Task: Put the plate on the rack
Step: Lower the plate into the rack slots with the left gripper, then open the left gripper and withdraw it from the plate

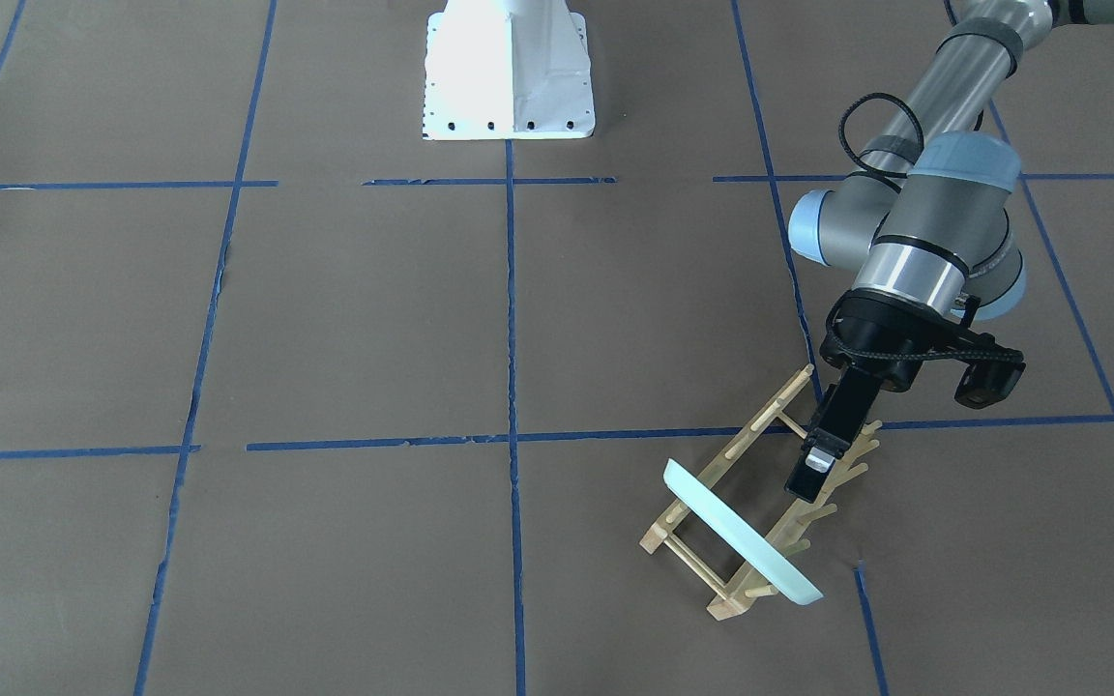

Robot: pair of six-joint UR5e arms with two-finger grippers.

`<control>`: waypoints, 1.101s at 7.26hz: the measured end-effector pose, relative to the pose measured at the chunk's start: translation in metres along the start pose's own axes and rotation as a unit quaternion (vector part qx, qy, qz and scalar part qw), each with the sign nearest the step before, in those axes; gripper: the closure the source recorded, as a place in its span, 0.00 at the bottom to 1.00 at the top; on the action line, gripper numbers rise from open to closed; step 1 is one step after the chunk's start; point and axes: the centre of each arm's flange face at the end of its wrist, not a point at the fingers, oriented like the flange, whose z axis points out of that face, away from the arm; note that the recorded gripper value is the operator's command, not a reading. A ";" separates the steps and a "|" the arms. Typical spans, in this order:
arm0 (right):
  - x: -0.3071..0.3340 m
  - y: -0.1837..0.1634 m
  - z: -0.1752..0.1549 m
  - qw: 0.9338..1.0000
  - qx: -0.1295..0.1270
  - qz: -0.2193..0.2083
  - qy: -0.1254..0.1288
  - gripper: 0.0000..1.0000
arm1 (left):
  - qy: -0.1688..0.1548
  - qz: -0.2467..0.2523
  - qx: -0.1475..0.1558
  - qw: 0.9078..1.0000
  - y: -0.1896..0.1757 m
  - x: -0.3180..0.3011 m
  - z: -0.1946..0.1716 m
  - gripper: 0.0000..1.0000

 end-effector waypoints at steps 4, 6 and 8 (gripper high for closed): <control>0.000 0.000 0.000 1.000 0.000 0.000 0.000 0.00 | -0.132 0.293 -0.024 0.947 -0.014 0.031 -0.030 0.00; 0.000 0.000 0.000 1.000 0.000 0.000 0.000 0.00 | -0.196 0.420 -0.033 0.885 -0.044 0.038 -0.048 0.00; 0.000 0.000 0.000 1.000 0.000 0.000 0.000 0.00 | -0.266 0.477 -0.082 0.834 -0.092 0.034 -0.064 0.00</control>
